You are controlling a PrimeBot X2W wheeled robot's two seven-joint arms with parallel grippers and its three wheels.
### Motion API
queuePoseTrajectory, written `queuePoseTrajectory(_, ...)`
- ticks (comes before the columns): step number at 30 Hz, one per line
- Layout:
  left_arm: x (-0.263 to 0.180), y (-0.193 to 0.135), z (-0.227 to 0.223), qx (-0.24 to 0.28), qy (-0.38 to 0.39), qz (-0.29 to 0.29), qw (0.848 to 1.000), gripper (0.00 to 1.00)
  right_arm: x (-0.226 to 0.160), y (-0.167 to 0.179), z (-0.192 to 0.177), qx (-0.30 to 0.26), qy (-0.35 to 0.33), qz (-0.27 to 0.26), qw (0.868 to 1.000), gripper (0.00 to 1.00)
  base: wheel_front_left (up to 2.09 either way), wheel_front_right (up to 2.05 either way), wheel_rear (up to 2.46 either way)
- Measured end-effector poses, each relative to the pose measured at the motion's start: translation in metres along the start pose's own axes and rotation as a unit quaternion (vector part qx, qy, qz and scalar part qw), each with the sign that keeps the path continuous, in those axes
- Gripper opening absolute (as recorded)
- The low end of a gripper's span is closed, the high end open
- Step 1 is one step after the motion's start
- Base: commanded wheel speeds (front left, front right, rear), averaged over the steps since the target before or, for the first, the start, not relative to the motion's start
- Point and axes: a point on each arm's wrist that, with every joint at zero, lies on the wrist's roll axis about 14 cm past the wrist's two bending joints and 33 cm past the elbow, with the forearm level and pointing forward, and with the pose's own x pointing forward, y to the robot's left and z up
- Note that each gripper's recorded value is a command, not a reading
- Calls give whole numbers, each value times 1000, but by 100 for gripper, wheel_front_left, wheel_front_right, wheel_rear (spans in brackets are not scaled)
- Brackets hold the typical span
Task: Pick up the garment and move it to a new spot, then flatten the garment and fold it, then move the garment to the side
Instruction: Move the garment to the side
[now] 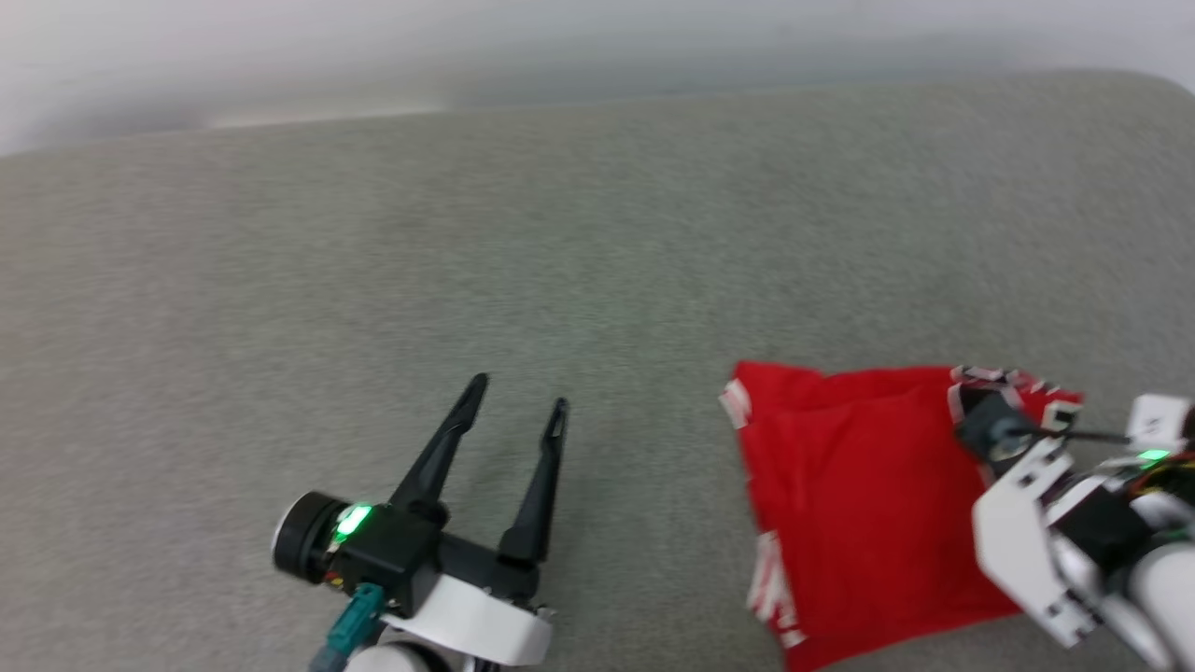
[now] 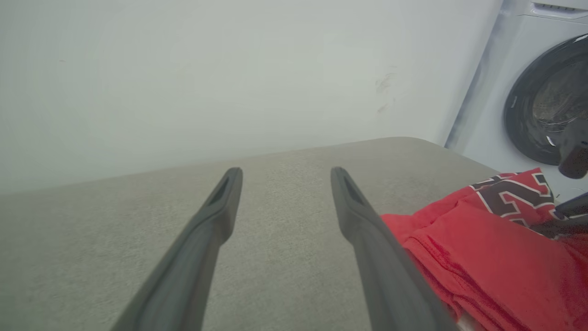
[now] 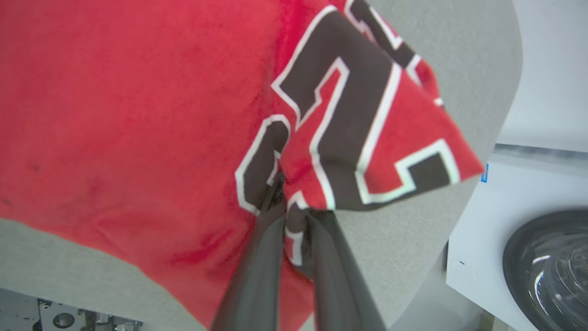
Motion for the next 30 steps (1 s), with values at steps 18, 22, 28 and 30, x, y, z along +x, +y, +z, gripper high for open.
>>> queuePoseTrajectory(18,87,-60,-61,-47,3,-152,987,100,7,-177,-147,56,172,-193,964,0,0,0,0)
queuePoseTrajectory(22,93,-54,-73,-50,4,-154,987,100,14,-194,-171,76,194,-220,953,0,0,0,0)
queuePoseTrajectory(28,97,-40,-86,-45,8,-145,988,100,26,-217,-186,85,201,-255,942,0,0,0,0)
queuePoseTrajectory(30,96,-34,-93,-44,15,-139,989,100,35,-219,-190,94,203,-262,939,0,0,0,0)
